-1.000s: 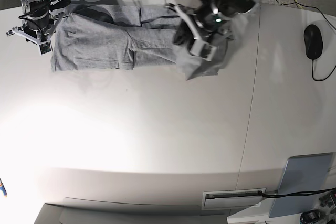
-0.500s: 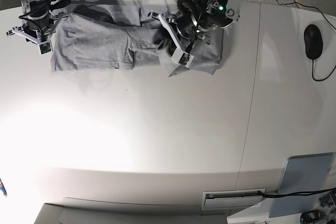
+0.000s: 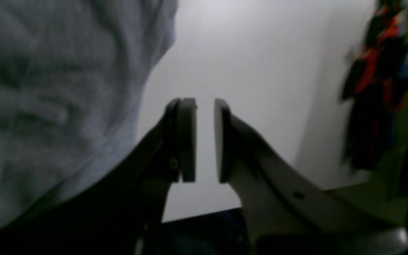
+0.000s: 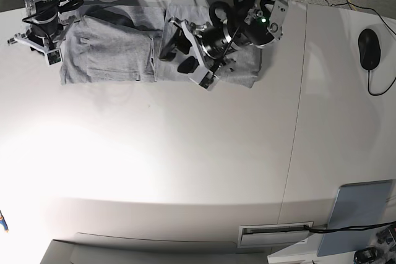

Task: Fold the T-shirt properly
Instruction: 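Grasp the strip end with the left gripper and fold it toward the middle, then grasp the other strip end with the right gripper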

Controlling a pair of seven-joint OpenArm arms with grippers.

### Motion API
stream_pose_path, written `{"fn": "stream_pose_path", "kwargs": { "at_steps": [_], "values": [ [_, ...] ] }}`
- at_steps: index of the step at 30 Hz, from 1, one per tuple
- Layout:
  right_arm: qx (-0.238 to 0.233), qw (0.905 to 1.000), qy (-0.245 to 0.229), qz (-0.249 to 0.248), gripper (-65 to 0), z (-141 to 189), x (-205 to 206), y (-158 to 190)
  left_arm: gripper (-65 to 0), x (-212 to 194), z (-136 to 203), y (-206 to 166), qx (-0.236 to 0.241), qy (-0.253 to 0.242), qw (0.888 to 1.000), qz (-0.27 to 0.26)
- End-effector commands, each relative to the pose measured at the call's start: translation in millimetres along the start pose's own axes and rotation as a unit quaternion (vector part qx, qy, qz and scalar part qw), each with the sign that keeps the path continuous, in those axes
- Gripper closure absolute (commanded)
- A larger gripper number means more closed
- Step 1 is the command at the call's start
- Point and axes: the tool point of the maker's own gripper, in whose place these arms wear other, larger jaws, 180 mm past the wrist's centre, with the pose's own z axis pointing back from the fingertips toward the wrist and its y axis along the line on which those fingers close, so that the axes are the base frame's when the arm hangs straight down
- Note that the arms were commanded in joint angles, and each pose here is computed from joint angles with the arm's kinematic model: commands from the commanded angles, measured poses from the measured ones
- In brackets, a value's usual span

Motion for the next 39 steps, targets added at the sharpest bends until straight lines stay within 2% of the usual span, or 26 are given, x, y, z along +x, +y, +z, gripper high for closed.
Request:
{"fn": "stream_pose_path", "kwargs": {
  "at_steps": [1, 4, 10, 16, 18, 20, 22, 23, 27, 31, 33, 37, 38, 39],
  "values": [
    [-0.033, 0.9994, -0.011, 0.005, -10.0, 2.2, 6.5, -16.6, -32.6, 12.0, 2.0, -0.3, 0.003, -0.020, 1.000, -0.013],
    [-0.065, 0.9978, -0.003, 0.014, -10.0, 3.2, 3.8, -28.6, -32.6, 6.7, 3.2, 10.8, 0.031, -0.007, 0.999, -0.035],
    [-0.029, 0.9995, -0.004, 0.007, -10.2, 0.8, 2.7, -31.1, -32.4, -3.4, 8.7, 21.2, 0.041, 0.012, 0.998, -0.049],
    [-0.077, 0.9970, -0.011, -0.007, -10.2, 2.3, 2.3, -66.6, -32.4, -3.4, 8.7, 21.5, 0.042, 0.013, 0.998, -0.050],
    [-0.085, 0.9955, -0.009, -0.042, -10.2, 2.3, 0.8, -72.9, -32.4, -3.4, 8.7, 21.5, 0.042, 0.013, 0.998, -0.050],
    [-0.048, 0.9918, -0.015, -0.117, -10.2, 0.4, 2.9, -67.6, -32.4, -3.5, 8.8, 21.4, 0.042, 0.012, 0.998, -0.050],
    [0.016, 0.9808, -0.032, -0.192, -10.1, 0.3, 12.9, -56.4, -32.4, -3.5, 8.8, 21.4, 0.042, 0.013, 0.998, -0.050],
    [0.039, 0.9752, -0.043, -0.214, -10.1, 1.5, 18.4, -53.5, -32.4, -3.5, 8.8, 21.4, 0.042, 0.013, 0.998, -0.050],
    [0.076, 0.9644, -0.053, -0.248, -10.1, 3.8, 24.4, -54.5, -32.4, -3.5, 8.8, 21.4, 0.042, 0.013, 0.998, -0.050],
    [0.171, 0.9469, -0.025, -0.271, -10.1, -6.1, 12.1, -28.5, -32.4, -3.4, 8.9, 21.4, 0.042, 0.012, 0.998, -0.050],
    [0.212, 0.9308, -0.007, -0.297, -10.1, -17.5, 0.4, -15.9, -32.4, -3.4, 8.9, 21.4, 0.042, 0.012, 0.998, -0.050],
    [0.303, 0.8874, 0.020, -0.347, -10.1, -31.7, -9.5, 6.2, -32.4, -3.6, 8.8, 21.3, 0.041, 0.013, 0.998, -0.049],
    [0.310, 0.8865, 0.026, -0.343, -10.1, -35.0, -12.1, 7.5, -32.4, -3.5, 8.8, 21.3, 0.041, 0.012, 0.998, -0.049],
    [0.306, 0.8944, 0.031, -0.325, -10.1, -39.1, -16.7, 6.4, -32.4, -3.5, 8.8, 21.3, 0.041, 0.012, 0.998, -0.049]
  ]
}}
